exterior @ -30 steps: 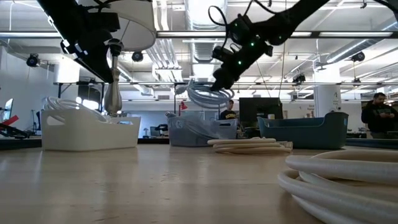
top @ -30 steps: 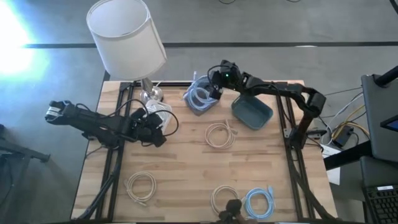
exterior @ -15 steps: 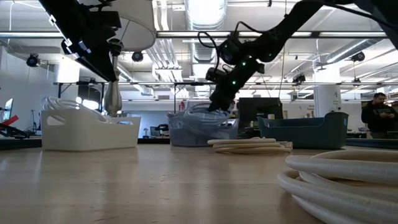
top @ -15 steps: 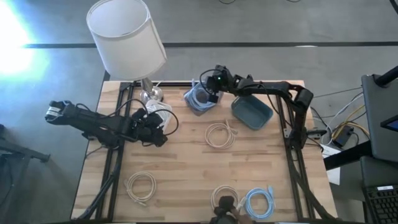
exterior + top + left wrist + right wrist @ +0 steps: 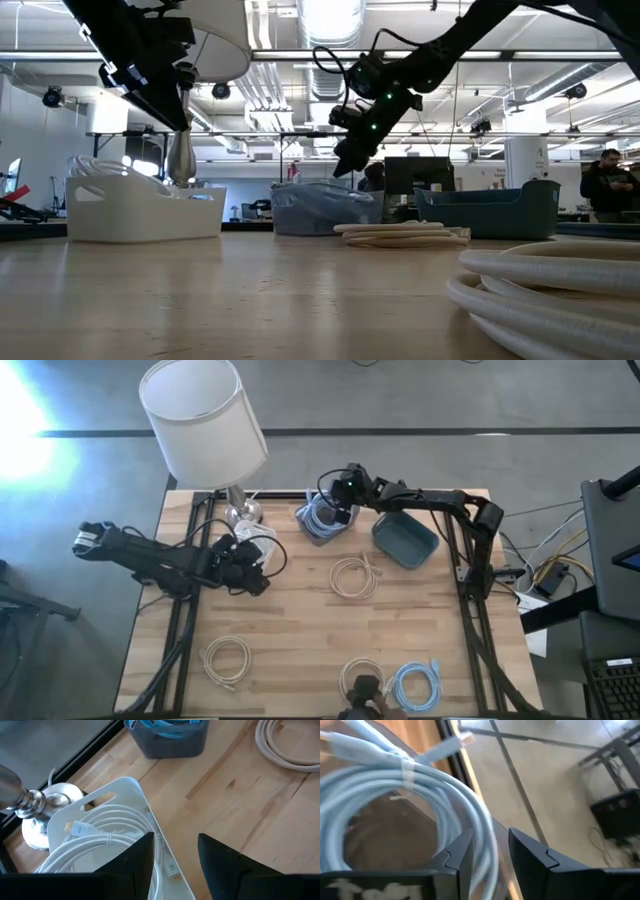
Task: Sort HDMI cables
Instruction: Put the top right light brown HDMI cable into the green bin
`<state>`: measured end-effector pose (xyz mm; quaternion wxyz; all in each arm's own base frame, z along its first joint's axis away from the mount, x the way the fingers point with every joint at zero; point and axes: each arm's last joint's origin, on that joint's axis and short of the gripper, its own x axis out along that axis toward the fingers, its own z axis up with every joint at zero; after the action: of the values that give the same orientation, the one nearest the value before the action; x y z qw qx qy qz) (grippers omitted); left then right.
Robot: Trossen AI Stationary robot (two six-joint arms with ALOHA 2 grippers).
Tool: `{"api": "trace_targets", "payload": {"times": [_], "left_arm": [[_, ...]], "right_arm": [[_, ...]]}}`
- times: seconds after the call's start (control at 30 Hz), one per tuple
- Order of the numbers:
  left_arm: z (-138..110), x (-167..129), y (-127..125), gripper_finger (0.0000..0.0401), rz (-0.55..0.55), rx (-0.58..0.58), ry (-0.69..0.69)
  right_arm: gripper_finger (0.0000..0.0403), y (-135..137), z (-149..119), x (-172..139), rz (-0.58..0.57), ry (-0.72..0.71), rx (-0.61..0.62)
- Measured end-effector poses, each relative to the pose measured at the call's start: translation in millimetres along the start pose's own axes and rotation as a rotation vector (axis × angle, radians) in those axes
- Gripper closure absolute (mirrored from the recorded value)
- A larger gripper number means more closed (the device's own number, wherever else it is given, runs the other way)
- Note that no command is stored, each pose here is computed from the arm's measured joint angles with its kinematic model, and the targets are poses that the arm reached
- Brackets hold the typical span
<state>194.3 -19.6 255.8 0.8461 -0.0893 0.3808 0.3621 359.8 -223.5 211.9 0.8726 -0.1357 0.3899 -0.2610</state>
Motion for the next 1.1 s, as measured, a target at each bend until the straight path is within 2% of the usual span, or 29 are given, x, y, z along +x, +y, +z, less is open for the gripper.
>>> {"api": "trace_targets", "payload": {"times": [0.2,0.37,0.53,0.67,0.8,1.0,1.1], "left_arm": [[0,0,0,0.0245,-0.002,-0.002,-0.002],[0,0,0,0.0245,-0.003,-0.003,-0.003],[0,0,0,0.0245,-0.004,-0.003,-0.004],[1,0,-1,0.0245,-0.007,-0.008,-0.008],[1,0,-1,0.0245,-0.007,-0.008,-0.008],[1,0,-1,0.0245,-0.01,-0.021,-0.011],[1,0,-1,0.0245,-0.011,-0.035,-0.013]], "right_arm": [[0.0266,1,22,-28,-0.013,-0.004,0.044],[0.0275,17,45,-71,0.075,0.048,0.076],[0.0284,45,56,-117,0.18,0.116,0.093],[0.0282,71,52,-137,0.283,0.183,0.112],[0.0277,98,40,-141,0.344,0.244,0.113],[0.0273,142,13,-140,0.618,0.338,0.046],[0.0277,162,0,-138,0.676,0.381,0.01]]}}
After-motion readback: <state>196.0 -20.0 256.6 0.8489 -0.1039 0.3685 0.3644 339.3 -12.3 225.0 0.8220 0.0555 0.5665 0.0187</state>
